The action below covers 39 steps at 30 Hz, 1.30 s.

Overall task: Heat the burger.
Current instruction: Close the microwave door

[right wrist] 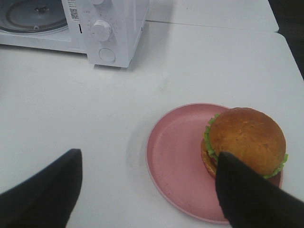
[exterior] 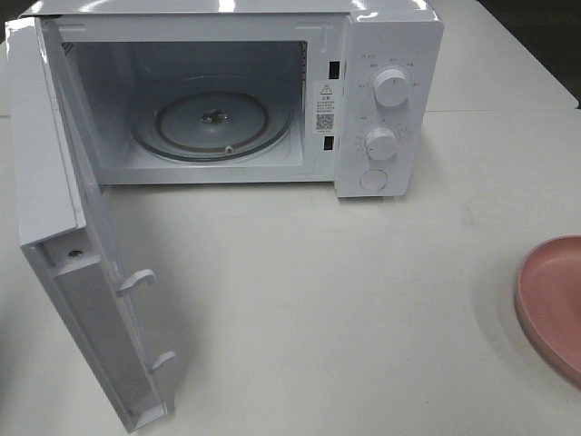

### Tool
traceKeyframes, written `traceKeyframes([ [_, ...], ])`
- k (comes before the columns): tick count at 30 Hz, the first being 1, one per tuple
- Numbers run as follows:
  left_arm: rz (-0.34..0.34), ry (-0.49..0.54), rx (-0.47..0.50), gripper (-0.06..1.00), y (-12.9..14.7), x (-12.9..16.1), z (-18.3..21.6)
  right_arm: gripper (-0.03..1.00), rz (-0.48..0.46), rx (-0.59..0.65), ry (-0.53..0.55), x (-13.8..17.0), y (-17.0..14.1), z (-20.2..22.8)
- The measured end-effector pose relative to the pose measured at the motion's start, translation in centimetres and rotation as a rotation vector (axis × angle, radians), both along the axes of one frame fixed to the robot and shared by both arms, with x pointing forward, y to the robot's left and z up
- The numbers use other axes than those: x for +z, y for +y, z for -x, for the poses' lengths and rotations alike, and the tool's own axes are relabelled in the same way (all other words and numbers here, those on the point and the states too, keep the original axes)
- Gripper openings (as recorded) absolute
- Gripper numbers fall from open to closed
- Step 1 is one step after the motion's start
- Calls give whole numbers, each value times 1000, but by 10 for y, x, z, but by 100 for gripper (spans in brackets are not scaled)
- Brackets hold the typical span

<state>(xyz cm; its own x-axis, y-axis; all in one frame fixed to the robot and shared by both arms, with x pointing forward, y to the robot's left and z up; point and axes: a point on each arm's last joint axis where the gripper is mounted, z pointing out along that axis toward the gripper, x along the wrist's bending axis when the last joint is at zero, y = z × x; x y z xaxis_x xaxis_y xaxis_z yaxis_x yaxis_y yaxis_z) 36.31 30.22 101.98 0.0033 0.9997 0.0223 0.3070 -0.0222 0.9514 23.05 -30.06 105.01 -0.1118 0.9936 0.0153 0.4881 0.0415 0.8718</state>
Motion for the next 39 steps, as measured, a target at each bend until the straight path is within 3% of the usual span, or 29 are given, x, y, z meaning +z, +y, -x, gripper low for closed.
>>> traceKeyframes([
  [6, -28, -83, 34, 0, 4, -14, -16, 75, 0, 0, 0, 0, 0, 0],
  [13, -54, -98, -8, 0, 1, -22, -35, 75, 0, 0, 0, 0, 0, 0],
  [26, 27, -99, -296, 0, -25, -54, -70, 75, 0, 0, 0, 0, 0, 0],
  [32, 64, -101, -385, 0, -34, -60, -82, 75, 0, 0, 0, 0, 0, 0],
  [39, 86, -73, -518, 0, -70, -67, -96, 75, -1, 1, 0, 0, 0, 0],
])
